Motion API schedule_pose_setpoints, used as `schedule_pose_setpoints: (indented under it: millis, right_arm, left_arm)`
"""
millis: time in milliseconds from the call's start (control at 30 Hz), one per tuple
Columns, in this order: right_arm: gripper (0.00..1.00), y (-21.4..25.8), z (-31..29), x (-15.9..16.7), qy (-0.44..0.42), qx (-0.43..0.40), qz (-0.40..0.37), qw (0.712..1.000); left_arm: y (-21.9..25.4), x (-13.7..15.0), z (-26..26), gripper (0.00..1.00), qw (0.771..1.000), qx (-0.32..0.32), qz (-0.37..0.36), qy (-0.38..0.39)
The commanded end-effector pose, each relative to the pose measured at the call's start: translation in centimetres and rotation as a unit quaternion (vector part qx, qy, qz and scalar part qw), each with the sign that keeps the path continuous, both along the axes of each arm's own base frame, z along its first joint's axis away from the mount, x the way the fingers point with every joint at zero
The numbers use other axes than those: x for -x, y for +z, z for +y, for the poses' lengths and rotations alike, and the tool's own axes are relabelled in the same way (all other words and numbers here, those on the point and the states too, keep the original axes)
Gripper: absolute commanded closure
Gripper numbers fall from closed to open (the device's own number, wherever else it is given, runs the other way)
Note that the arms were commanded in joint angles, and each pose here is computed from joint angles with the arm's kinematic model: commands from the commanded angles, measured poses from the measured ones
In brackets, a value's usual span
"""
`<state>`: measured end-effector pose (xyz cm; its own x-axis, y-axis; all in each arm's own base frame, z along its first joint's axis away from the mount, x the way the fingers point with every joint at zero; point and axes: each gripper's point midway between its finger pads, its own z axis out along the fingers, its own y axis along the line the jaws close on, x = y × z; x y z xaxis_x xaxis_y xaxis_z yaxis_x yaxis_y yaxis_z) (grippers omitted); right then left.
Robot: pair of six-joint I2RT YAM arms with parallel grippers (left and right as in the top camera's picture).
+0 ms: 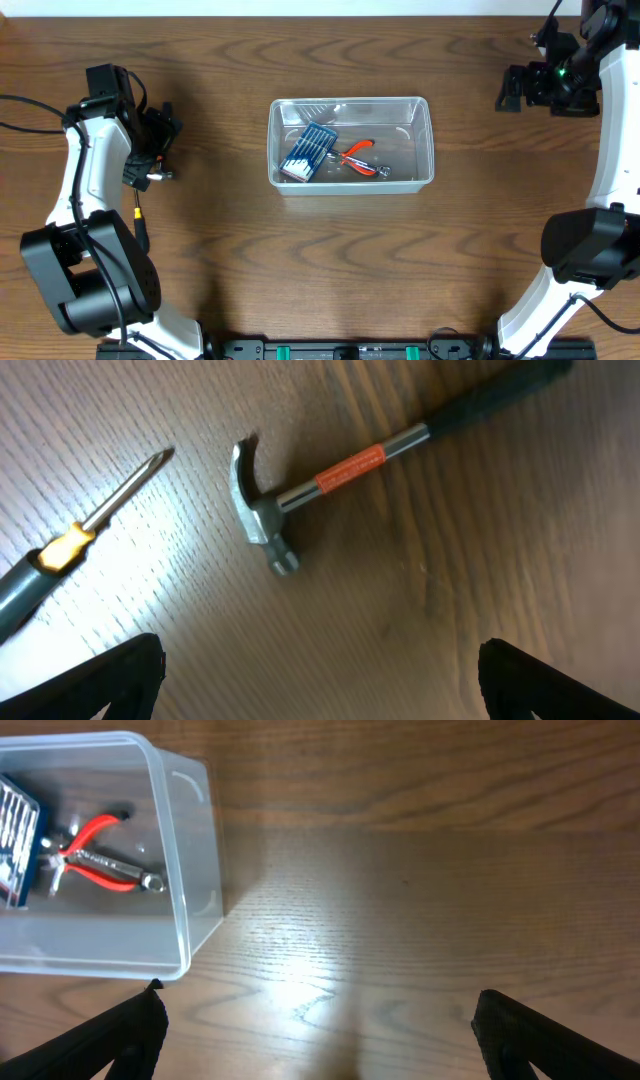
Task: Pack container
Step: 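Lower left gripper over the hammer handle and close on it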
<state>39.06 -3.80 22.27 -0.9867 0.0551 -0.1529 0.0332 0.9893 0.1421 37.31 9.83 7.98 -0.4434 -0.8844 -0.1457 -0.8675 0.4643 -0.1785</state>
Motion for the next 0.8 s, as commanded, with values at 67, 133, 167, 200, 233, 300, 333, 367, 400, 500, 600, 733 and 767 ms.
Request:
schedule_pose_setpoints:
  millis: [67, 133, 167, 200, 233, 300, 333, 367, 400, 500, 600, 733, 767]
  right_arm:
    - [0.01, 0.0, 0.2, 0.1, 0.013, 0.001, 0.0, 1.0]
    - [0.01, 0.0, 0.2, 0.2, 0.015, 0.001, 0.002, 1.0]
    - [0.01, 0.0, 0.3, 0.3, 0.015, 0.001, 0.003, 1.0]
    - [0.01, 0.0, 0.2, 0.3, 0.015, 0.0, 0.005, 1.0]
    - [0.01, 0.0, 0.3, 0.4, 0.015, 0.0, 0.007, 1.0]
    - [0.01, 0.0, 0.3, 0.6, 0.017, 0.0, 0.01, 1.0]
    - [0.01, 0.0, 0.3, 0.7, 0.016, 0.0, 0.011, 1.0]
    - [0.01, 0.0, 0.3, 0.7, 0.016, -0.001, 0.012, 1.0]
    - [0.01, 0.0, 0.3, 0.7, 0.017, -0.001, 0.013, 1.0]
    - [0.01, 0.0, 0.3, 0.8, 0.017, -0.001, 0.013, 1.0]
    - [0.01, 0.0, 0.3, 0.7, 0.017, -0.001, 0.013, 1.0]
    - [0.01, 0.0, 0.3, 0.7, 0.017, -0.001, 0.013, 1.0]
    - [0.01, 0.0, 0.3, 0.7, 0.017, -0.001, 0.013, 1.0]
  left_arm:
    - [-3.9, 0.9, 0.2, 0.01, 0.998, 0.003, 0.057, -0.038]
    - [-4.5, 1.0, 0.4, 0.02, 0.997, 0.003, 0.064, -0.042]
    - [-4.7, 1.0, 0.4, 0.02, 0.997, 0.002, 0.065, -0.044]
    - [-4.8, 0.9, 0.6, 0.01, 0.997, 0.001, 0.064, -0.047]
    - [-4.9, 0.7, 0.8, 0.01, 0.997, -0.002, 0.061, -0.049]
    - [-4.9, 0.6, 1.1, 0.01, 0.997, -0.005, 0.057, -0.055]
    - [-4.9, 0.5, 1.4, 0.01, 0.997, -0.008, 0.056, -0.058]
    - [-4.9, 0.5, 1.6, 0.01, 0.997, -0.012, 0.056, -0.056]
    - [-4.9, 0.6, 1.8, 0.01, 0.997, -0.014, 0.057, -0.054]
    - [-4.9, 0.6, 2.2, 0.02, 0.997, -0.015, 0.056, -0.058]
    - [-5.2, 0.5, 2.4, 0.01, 0.997, -0.015, 0.056, -0.056]
    - [-6.0, 0.6, 2.3, 0.02, 0.996, -0.01, 0.064, -0.057]
    - [-6.3, 0.7, 2.2, 0.02, 0.996, -0.008, 0.068, -0.057]
